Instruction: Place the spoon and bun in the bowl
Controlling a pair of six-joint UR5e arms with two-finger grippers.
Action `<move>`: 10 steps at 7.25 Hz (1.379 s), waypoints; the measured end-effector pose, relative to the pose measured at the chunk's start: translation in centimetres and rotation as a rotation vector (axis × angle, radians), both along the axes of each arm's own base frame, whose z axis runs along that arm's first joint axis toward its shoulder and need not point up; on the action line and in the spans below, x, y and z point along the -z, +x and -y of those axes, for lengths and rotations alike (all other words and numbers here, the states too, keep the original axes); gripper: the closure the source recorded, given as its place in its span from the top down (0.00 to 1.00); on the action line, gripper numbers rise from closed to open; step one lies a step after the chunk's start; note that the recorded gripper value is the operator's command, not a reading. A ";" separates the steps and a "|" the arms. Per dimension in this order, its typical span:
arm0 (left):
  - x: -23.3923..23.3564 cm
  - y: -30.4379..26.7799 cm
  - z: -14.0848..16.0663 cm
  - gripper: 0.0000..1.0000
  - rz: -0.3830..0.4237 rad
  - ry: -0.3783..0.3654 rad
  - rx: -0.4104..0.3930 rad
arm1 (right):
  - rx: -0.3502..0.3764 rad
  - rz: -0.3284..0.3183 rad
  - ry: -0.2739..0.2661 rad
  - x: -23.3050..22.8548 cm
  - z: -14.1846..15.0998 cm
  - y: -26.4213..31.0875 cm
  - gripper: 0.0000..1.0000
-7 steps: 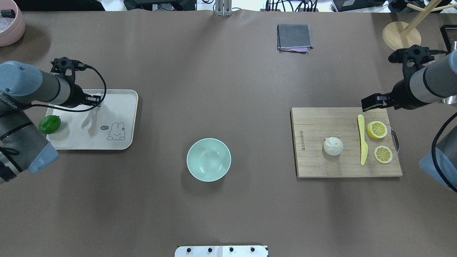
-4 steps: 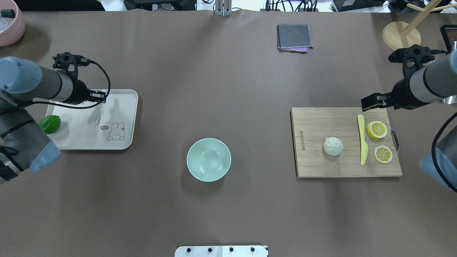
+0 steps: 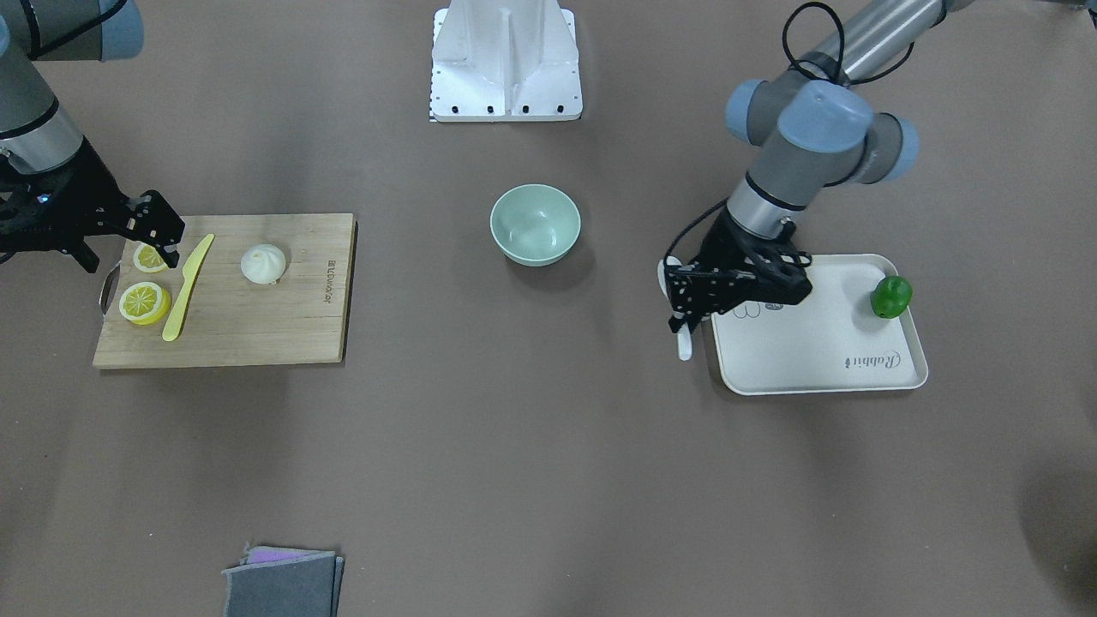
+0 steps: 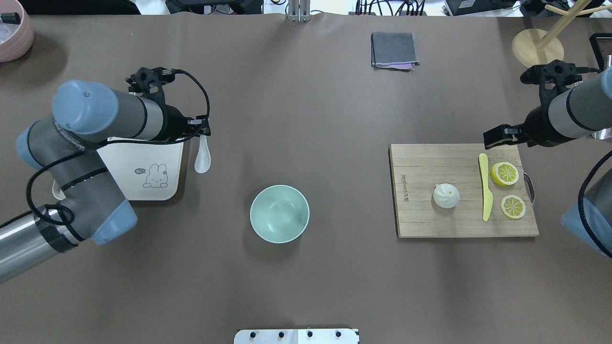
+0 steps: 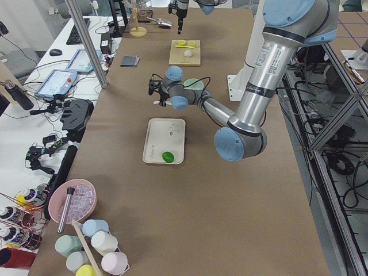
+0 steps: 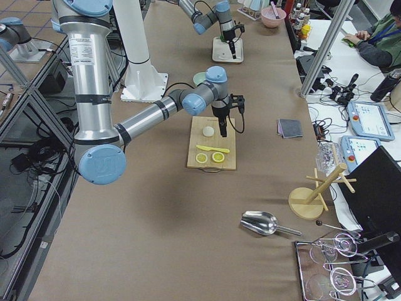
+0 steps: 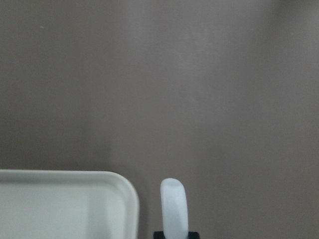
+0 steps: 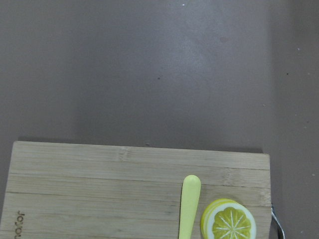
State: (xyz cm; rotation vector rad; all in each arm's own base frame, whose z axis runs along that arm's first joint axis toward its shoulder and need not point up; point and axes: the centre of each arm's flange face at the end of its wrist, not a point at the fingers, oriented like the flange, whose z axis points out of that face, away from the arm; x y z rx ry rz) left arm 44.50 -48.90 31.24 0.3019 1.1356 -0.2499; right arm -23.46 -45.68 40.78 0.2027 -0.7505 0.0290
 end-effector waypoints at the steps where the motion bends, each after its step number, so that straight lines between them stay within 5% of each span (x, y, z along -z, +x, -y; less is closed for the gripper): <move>1: 2.2 2.9 -2.4 0.00 -0.038 -0.010 0.016 | 0.000 -0.001 -0.001 -0.1 0.0 0.0 1.00; 5: 6.8 8.4 -9.3 0.00 -0.120 -0.006 0.018 | -0.003 -0.008 0.001 -0.1 0.0 0.0 1.00; 6: 7.5 8.7 -10.3 0.43 -0.136 -0.008 0.013 | -0.003 -0.008 0.001 -0.1 0.0 -0.1 1.00; 7: 7.8 8.8 -11.0 0.98 -0.145 -0.008 0.009 | -0.003 -0.008 0.001 -0.1 0.0 -0.1 1.00; 10: 7.4 8.8 -11.5 0.98 -0.132 0.015 0.039 | -0.007 -0.004 -0.003 -0.1 -0.1 -0.2 1.00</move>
